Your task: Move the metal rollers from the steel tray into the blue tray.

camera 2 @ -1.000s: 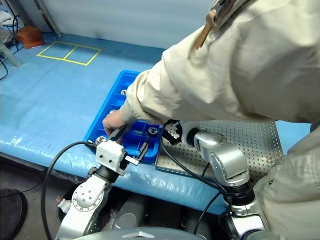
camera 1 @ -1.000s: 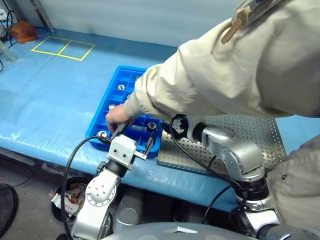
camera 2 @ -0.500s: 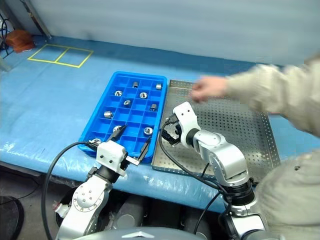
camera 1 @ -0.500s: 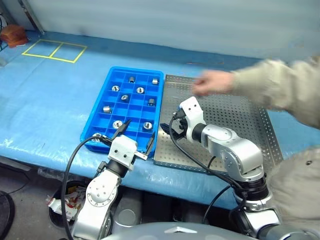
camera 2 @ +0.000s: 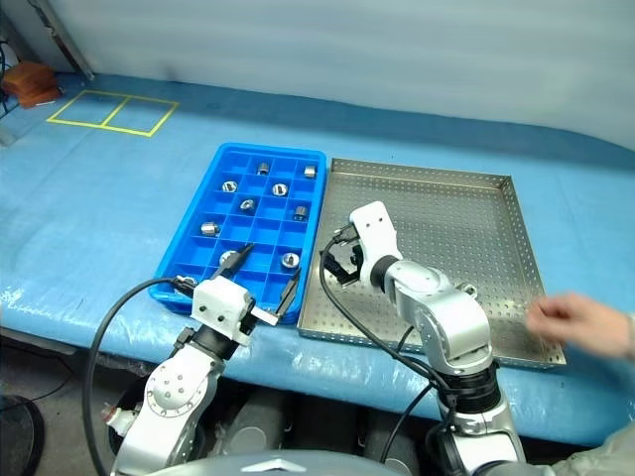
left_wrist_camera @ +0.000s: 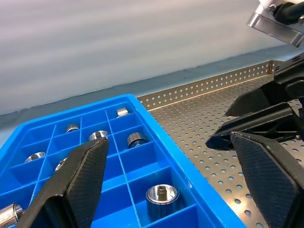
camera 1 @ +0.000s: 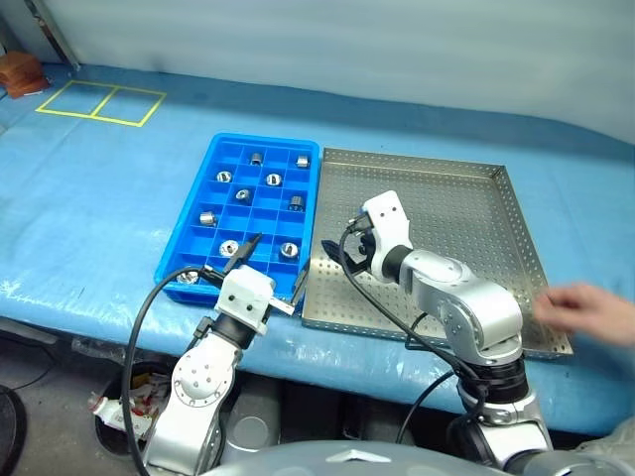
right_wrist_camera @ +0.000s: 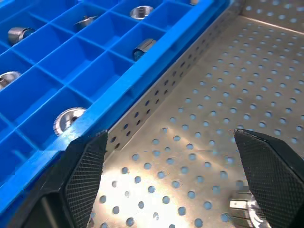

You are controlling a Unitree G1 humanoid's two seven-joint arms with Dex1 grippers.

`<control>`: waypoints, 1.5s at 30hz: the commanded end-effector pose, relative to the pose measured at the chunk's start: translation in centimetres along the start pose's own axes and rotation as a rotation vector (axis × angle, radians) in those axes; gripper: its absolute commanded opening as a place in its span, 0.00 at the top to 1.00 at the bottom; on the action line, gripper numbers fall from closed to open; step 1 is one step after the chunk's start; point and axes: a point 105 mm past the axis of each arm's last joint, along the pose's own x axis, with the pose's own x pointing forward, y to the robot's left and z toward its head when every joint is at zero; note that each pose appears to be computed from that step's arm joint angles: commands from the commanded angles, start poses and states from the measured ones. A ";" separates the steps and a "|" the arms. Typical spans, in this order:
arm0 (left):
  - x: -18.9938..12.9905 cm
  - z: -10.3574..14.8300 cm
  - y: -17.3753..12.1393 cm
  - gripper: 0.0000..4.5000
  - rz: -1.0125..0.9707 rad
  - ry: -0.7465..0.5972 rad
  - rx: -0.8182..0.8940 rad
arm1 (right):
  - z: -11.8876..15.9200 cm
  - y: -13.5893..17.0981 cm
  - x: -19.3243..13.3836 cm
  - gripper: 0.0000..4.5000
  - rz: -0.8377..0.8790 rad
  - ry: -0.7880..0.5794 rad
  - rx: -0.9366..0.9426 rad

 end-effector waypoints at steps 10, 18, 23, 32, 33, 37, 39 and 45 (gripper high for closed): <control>1.8 0.5 -1.0 0.00 -0.052 -0.010 -0.004 | -0.6 -6.2 -2.9 0.00 -0.497 -0.145 0.114; 4.0 0.4 -0.6 0.00 0.004 0.022 0.002 | -2.6 -7.2 -4.5 0.00 -0.718 -0.128 0.162; 4.9 -0.1 -1.4 0.00 -0.025 0.068 -0.065 | -3.9 -7.8 -4.9 0.00 -0.805 -0.111 0.198; 5.5 0.4 -2.7 0.00 -0.104 0.028 -0.058 | -5.7 -8.1 -4.0 0.00 -0.806 -0.082 0.306; 5.5 0.4 -2.9 0.00 -0.115 0.028 -0.064 | -6.0 -8.1 -3.8 0.00 -0.798 -0.076 0.321; 5.2 0.3 -3.3 0.00 -0.147 0.030 -0.078 | -6.9 -7.7 -2.8 0.00 -0.742 -0.052 0.375; 5.1 0.3 -3.4 0.00 -0.153 0.029 -0.075 | -7.3 -7.7 -2.5 0.00 -0.735 -0.040 0.398; 4.7 0.3 -3.7 0.00 -0.187 0.029 -0.074 | -7.6 -8.1 -2.9 0.35 -0.764 -0.024 0.389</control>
